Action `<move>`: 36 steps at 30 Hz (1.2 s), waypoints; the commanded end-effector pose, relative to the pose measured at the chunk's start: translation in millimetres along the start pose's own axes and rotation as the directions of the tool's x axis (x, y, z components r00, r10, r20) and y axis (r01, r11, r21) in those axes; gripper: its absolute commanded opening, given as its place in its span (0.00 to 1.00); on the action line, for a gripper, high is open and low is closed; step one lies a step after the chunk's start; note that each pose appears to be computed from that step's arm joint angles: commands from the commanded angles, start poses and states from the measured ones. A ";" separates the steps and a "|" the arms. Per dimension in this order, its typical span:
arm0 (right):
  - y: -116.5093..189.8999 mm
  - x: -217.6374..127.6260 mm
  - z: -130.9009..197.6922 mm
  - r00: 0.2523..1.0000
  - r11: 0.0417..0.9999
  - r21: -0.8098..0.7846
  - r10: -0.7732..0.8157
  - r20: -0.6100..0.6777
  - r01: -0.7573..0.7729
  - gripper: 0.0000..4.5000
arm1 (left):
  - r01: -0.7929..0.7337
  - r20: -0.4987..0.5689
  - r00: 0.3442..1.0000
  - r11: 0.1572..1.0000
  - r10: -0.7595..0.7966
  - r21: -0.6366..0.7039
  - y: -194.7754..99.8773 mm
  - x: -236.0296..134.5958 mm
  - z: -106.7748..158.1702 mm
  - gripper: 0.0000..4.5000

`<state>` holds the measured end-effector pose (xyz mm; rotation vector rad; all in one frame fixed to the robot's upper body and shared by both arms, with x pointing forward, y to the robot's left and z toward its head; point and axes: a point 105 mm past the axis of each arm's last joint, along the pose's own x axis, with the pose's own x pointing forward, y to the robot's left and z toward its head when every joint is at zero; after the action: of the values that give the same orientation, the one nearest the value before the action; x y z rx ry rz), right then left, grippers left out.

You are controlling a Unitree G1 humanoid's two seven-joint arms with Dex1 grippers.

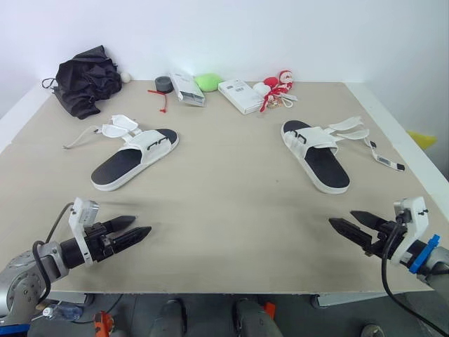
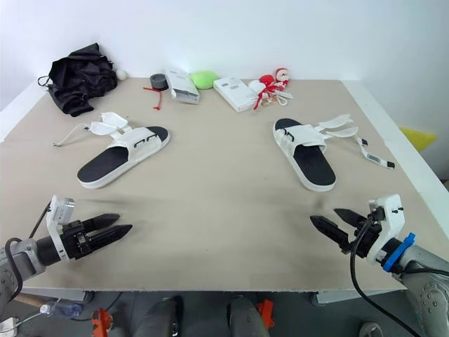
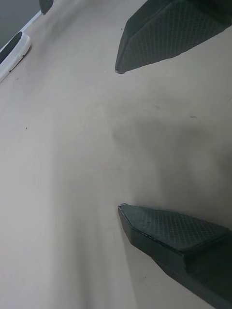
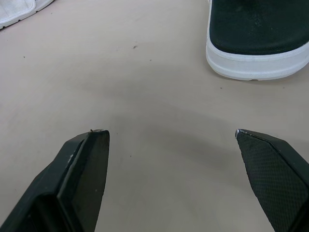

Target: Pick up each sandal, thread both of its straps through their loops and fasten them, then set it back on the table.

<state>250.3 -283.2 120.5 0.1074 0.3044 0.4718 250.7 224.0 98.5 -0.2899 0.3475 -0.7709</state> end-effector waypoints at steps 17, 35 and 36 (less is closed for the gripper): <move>25.7 34.8 48.4 0.989 0.991 -0.135 0.023 0.149 -0.002 1.00 | 0.392 -0.238 0.914 0.864 -0.328 0.315 -46.3 62.8 28.1 1.00; -39.9 161.2 99.1 0.932 0.938 -0.100 -0.310 0.189 0.332 1.00 | 0.127 0.204 0.936 0.818 -0.286 0.561 -68.7 166.1 139.9 1.00; -40.0 165.1 100.1 0.932 0.938 -0.104 -0.309 0.188 0.332 1.00 | 0.112 0.218 0.936 0.823 -0.275 0.557 -68.1 168.6 142.7 1.00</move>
<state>432.4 -244.1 148.1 -0.0065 0.1756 0.1569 373.5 71.1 202.0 0.0835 -0.1223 -1.0269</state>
